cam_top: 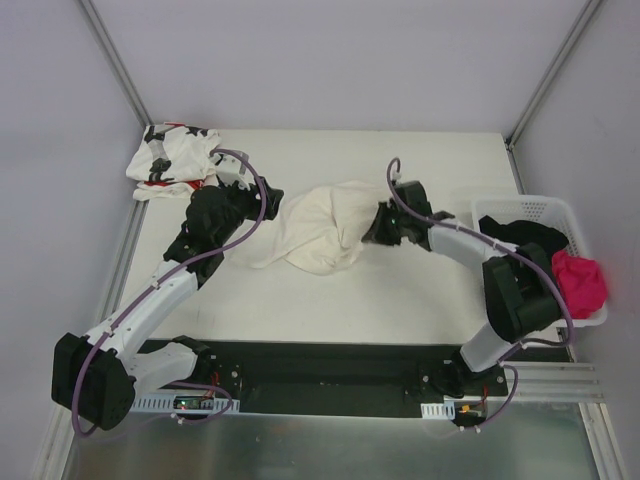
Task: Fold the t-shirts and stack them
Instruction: Flatten out the tshirt
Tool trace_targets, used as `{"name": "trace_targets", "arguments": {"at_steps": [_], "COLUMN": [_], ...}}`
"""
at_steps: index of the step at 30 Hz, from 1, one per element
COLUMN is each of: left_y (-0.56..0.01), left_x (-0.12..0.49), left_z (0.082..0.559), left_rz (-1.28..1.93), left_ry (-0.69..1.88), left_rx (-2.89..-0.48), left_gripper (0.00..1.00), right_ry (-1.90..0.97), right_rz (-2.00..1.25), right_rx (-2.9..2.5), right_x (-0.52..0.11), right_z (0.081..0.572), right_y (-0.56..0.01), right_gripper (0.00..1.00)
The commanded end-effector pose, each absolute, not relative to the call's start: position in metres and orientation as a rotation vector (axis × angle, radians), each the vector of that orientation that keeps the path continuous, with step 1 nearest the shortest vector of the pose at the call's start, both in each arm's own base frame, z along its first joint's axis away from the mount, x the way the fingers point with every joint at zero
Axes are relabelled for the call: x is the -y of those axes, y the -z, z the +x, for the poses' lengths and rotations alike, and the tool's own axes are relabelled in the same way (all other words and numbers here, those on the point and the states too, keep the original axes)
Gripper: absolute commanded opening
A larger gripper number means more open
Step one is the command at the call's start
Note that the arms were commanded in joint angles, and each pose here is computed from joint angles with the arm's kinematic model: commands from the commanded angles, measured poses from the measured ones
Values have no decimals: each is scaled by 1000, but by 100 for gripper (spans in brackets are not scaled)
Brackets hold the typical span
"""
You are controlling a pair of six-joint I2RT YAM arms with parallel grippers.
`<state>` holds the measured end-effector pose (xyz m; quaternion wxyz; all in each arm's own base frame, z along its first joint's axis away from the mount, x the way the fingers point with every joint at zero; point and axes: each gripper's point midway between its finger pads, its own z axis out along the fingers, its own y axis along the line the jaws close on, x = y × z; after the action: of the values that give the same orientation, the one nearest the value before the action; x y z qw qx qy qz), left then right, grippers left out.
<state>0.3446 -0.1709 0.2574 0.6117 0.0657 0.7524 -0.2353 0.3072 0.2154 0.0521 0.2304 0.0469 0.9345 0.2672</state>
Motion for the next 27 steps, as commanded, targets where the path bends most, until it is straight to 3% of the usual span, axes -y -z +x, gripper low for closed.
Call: {"name": "trace_targets", "arguments": {"at_steps": [1,3,4,5,6,7,12,16,27], "left_y": [-255,-251,-245,-244,-243,-241,-233,-226,-213], "left_x": [172,173,174,176,178,180,180,186,211], "left_z": [348,347,347,346,345,343,341,343,353], "left_rz": [139,143,139,141,144,151,148,155,166], "left_ry": [543,553,560,575,585,598,607,636,760], "left_rx": [-1730,-1739,-1754,-1758,-1762,-1767,-1786,-1802,-1855], "left_gripper": [61,61,61,61,61,61,61,61,59], "right_ry": [-818,-772,-790,-777,-762,-769,-569,-358,-305], "right_rz": [-50,-91,-160,-193,-221,-283,-262,-153,-149], "right_rx": [-2288,-2266,-2091,-2096,-2113,-1940,-1664,-1565,-1579], "right_x": [-256,-262,-271,-277,-275,-278,-232,-177,-164], "right_z": [388,407,427,439,434,432,405,385,375], "right_y": [-189,-224,-307,-314,-330,-404,-509,-542,-529], "right_gripper": [1,1,1,1,1,1,1,1,1]}}
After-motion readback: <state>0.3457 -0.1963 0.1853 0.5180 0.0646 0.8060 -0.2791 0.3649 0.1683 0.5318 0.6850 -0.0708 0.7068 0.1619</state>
